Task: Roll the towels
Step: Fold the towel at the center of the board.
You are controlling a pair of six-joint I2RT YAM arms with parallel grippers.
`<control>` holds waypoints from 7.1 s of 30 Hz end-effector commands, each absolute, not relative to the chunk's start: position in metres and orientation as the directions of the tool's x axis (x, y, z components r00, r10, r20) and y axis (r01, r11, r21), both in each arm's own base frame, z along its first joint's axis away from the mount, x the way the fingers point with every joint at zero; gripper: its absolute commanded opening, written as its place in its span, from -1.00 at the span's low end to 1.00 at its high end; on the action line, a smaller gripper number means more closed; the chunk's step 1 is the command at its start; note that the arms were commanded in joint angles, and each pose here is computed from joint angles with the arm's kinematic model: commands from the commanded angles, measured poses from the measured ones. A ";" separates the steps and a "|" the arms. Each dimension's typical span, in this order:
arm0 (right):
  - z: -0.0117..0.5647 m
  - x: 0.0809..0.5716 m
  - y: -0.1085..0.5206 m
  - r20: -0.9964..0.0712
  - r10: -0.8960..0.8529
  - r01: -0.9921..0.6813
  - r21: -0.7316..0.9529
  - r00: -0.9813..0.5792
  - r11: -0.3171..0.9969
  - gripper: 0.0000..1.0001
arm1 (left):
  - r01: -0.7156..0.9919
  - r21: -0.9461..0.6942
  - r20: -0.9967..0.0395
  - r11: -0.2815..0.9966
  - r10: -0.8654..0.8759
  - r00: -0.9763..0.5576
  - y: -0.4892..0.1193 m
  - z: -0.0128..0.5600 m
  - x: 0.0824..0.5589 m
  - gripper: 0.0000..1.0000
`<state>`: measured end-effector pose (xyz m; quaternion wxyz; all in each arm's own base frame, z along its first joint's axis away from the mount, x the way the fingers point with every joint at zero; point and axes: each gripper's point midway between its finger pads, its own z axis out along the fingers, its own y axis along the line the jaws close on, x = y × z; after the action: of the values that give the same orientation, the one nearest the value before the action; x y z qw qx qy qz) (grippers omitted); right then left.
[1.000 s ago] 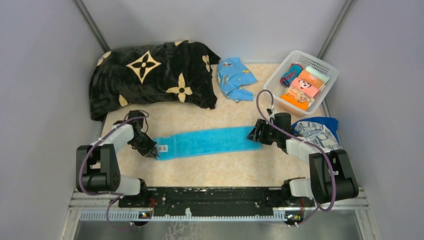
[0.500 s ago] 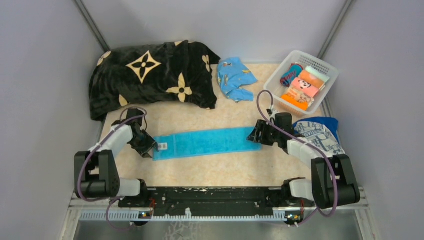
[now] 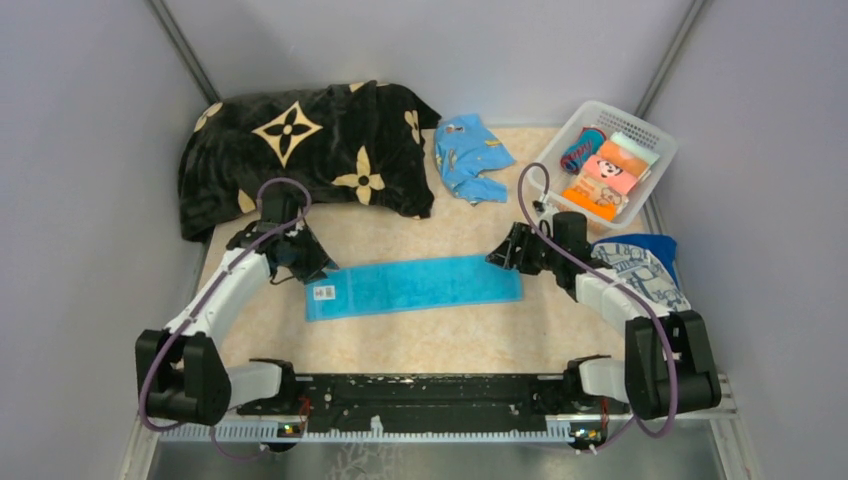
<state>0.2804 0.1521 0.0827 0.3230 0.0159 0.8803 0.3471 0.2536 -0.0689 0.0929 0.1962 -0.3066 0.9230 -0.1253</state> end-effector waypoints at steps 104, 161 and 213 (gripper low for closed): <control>0.148 0.318 0.182 -0.582 -0.258 -0.381 0.097 -0.771 0.919 -1.00 | -0.010 -0.621 -0.395 0.783 -0.325 -0.859 -0.133 0.088 0.272 0.55; 0.085 0.242 0.439 -0.499 -0.321 -0.558 0.453 -0.805 0.695 -0.93 | -0.106 -0.655 -0.205 0.748 -0.311 -0.928 -0.168 0.014 0.235 -0.39; 0.043 0.264 0.246 -0.405 0.303 -0.240 0.855 -0.863 0.459 -0.12 | -0.163 -0.630 -0.190 0.759 -0.354 -0.915 -0.177 -0.001 0.252 -0.42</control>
<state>0.2537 0.2507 0.0329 0.2277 0.0125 0.8427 0.4877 0.2608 -0.1869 0.0212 0.1762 -0.1212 0.9242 -0.3165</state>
